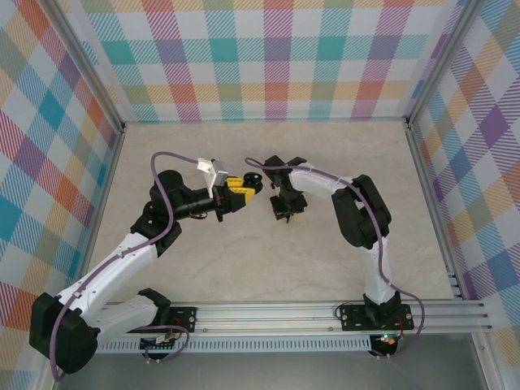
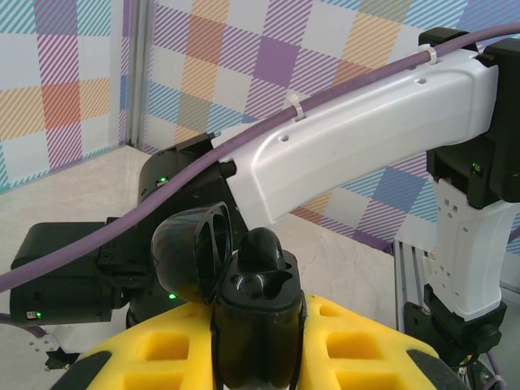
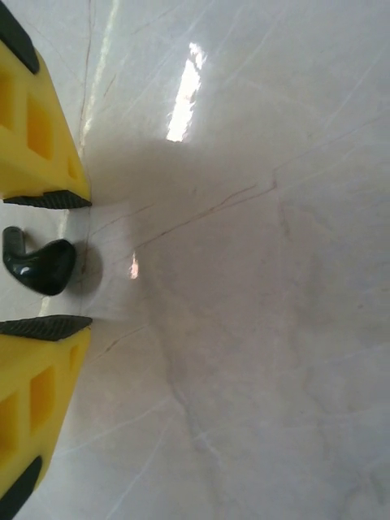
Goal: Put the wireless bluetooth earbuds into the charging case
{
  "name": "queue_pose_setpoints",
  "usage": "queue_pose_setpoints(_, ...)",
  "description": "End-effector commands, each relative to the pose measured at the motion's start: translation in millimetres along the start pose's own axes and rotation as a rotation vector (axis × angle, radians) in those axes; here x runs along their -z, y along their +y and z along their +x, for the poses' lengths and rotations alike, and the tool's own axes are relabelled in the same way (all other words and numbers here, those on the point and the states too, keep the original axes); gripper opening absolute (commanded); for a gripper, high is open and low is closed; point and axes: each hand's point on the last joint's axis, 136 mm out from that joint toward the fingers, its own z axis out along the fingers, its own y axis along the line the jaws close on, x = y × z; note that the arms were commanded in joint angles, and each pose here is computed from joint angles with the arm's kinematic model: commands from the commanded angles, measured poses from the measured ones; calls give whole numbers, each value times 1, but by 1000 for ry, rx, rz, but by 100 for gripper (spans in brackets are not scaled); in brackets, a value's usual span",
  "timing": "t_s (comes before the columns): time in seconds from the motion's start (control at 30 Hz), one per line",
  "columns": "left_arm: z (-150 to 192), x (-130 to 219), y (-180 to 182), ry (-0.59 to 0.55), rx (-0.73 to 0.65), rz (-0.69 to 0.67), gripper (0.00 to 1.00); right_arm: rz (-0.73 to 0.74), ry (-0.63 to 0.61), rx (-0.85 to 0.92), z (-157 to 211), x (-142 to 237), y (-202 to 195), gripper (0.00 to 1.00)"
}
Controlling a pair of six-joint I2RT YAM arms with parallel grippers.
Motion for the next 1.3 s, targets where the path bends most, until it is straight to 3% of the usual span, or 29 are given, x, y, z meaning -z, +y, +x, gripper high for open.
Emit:
queue_pose_setpoints(0.0,-4,3,3,-12,-18,-16,0,13,71,5,5,-1,-4,41)
queue_pose_setpoints(0.53,-3,3,3,-5,-23,-22,0,43,179,-3,23,-8,-9,34)
queue_pose_setpoints(0.97,-3,4,3,-7,-22,-22,0,52,167,-43,19,-24,-9,31)
queue_pose_setpoints(1.27,-2,4,3,-6,-23,-25,0,71,167,-55,17,-31,-11,23)
